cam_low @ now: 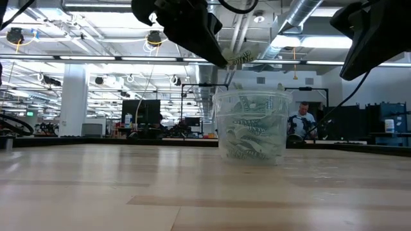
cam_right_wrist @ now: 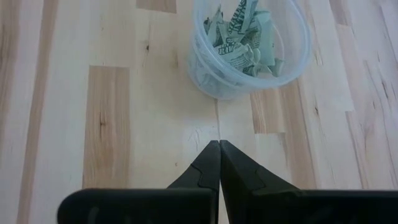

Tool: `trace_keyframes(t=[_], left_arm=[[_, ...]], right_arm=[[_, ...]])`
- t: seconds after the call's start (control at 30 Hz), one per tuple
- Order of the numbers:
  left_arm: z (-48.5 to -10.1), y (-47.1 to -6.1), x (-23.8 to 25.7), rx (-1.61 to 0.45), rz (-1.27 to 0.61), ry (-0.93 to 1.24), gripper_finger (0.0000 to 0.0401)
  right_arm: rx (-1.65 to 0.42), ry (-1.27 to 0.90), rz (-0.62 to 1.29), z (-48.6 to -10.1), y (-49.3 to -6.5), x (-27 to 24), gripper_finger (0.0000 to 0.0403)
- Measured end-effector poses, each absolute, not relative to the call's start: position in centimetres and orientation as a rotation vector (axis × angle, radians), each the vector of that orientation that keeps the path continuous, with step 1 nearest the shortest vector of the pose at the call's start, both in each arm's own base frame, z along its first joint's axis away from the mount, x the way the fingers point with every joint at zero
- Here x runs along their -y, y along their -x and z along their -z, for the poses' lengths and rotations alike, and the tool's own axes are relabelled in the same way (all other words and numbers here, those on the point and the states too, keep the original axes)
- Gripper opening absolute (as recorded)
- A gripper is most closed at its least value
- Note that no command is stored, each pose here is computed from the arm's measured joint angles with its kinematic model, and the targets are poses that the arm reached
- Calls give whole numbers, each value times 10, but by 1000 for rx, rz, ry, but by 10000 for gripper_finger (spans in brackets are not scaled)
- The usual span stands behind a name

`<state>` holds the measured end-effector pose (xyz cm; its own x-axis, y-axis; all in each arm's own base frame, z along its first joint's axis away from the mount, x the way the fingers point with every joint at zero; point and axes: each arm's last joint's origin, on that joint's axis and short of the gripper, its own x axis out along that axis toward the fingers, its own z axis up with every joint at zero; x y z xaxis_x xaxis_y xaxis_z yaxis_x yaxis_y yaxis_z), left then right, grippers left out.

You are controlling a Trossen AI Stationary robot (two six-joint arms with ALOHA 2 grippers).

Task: Pick and place Stevia / Truvia into bins
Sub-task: Put the stevia packet into the transparent container

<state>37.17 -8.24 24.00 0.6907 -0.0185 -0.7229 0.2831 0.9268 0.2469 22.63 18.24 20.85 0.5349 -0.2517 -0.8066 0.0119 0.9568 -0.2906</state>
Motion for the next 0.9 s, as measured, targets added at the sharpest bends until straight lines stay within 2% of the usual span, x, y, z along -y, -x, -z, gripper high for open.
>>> trace_keyframes(t=[0.13, 0.53, 0.77, 0.9], left_arm=[[-240, -372, 82, -795, 172, -355, 11], [-240, -372, 82, -796, 163, -334, 84], [-240, -371, 82, -806, 156, -332, 98], [-243, -364, 80, -888, 140, -321, 99]], right_arm=[[-998, 264, 159, -208, -226, -182, 0], [-998, 264, 159, -208, -226, -182, 0], [-998, 268, 157, -208, -226, -182, 0], [-999, 264, 157, -208, -226, -182, 0]])
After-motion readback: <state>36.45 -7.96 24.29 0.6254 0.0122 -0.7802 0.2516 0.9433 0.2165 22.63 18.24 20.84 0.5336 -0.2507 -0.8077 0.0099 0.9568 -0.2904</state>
